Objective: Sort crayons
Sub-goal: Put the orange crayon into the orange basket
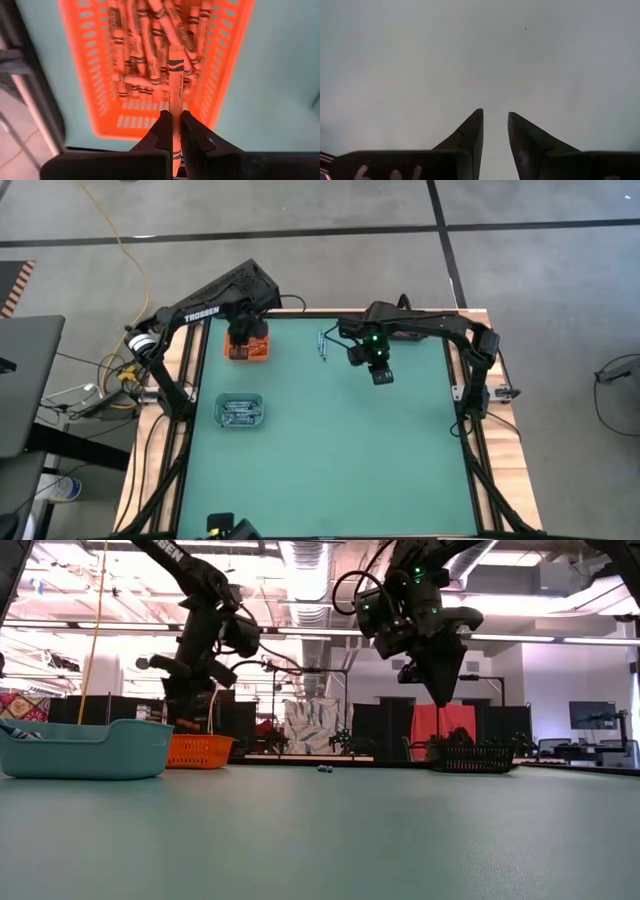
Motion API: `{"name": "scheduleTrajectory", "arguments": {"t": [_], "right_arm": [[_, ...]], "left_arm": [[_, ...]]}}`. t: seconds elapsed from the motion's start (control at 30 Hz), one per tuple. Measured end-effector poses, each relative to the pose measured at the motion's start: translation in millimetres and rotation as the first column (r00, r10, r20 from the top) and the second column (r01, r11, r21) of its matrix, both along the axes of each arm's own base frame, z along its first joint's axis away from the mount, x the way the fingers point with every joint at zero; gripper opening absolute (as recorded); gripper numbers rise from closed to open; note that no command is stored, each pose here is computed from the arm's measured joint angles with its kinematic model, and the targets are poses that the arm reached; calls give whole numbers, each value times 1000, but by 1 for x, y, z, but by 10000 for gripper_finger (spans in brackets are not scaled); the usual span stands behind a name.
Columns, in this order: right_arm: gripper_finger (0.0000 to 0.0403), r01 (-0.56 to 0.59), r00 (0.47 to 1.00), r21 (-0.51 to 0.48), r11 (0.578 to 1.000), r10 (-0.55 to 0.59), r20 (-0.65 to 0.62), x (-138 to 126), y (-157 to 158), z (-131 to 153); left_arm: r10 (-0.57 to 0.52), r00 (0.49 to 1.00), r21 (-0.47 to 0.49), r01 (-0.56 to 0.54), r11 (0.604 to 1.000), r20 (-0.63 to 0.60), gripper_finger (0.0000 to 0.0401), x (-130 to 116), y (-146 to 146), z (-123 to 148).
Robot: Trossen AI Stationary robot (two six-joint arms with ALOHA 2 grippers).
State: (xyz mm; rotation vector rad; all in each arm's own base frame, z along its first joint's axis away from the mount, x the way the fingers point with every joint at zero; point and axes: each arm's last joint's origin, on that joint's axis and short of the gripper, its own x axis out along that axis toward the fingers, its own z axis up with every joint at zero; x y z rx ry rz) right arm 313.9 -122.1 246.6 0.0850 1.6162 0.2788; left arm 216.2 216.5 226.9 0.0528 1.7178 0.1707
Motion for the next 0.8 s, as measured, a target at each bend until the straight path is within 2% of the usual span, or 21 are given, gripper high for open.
{"name": "scheduleTrajectory", "arguments": {"t": [0.17, 0.47, 0.67, 0.8], "right_arm": [[113, -7, 1000, 0, 1000, 7, 2, 0, 0, 0], [113, -26, 999, -8, 1000, 26, 28, 2, -1, 0], [113, -35, 999, -7, 999, 35, 29, 2, -1, 0], [113, -104, 993, -5, 995, 105, 45, 2, -1, 0]], "left_arm": [[-11, 999, -2, 11, 1000, 32, 0, -3, -8, 0], [-19, 976, 65, 5, 998, 217, 0, -4, -14, 26], [-13, 973, 67, -2, 998, 230, 2, -3, -9, 16], [11, 971, 71, -29, 997, 238, 3, -6, -7, 5]]}}
